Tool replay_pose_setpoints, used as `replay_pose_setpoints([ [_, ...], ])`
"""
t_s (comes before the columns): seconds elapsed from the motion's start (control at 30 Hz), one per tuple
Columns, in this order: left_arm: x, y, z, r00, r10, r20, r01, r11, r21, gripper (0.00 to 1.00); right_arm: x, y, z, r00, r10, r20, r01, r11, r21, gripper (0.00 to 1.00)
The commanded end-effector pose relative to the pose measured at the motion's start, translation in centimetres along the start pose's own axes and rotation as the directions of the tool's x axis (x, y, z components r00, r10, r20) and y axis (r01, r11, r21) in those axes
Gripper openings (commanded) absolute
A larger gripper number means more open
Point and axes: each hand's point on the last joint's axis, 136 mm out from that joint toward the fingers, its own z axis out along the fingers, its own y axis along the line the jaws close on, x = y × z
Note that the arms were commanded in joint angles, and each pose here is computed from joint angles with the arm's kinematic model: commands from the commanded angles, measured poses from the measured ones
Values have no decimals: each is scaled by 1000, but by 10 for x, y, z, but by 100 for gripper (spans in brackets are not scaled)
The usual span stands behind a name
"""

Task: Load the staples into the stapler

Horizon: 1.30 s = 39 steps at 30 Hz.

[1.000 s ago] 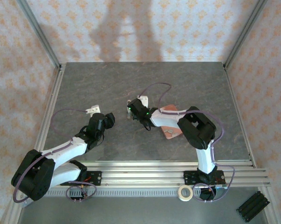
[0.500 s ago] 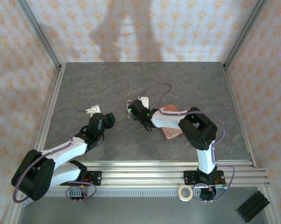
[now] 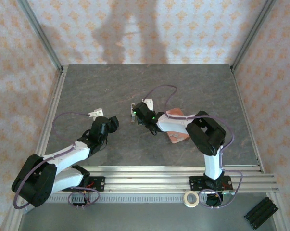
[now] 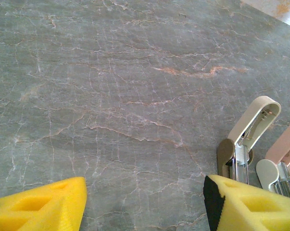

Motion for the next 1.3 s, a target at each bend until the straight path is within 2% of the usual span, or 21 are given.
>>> replay_pose_setpoints([
  [0.0,-9,4,-2,999,16,31,-16,1000,-21,66,-15,3,-4,998,-17,53,16,1000,21,17],
  [0.63,-9,5,-2,999,23,33,-23,999,-25,66,-9,5,8,999,-41,34,39,999,33,17],
  [0.87,-8,5,-4,999,19,34,-19,1000,-19,66,-16,7,-13,1000,-10,28,10,1000,-3,17],
  [0.97,-7,2,-5,999,19,29,-19,1000,7,66,-16,7,-29,1000,18,-5,-18,999,-31,17],
  [1.07,-4,-10,-8,998,69,15,-70,994,79,66,-5,1,-43,997,41,-65,-44,998,-41,17],
  [1.27,2,-24,-17,994,107,-6,-104,978,178,66,35,-14,-58,966,69,-248,-72,997,-1,17],
])
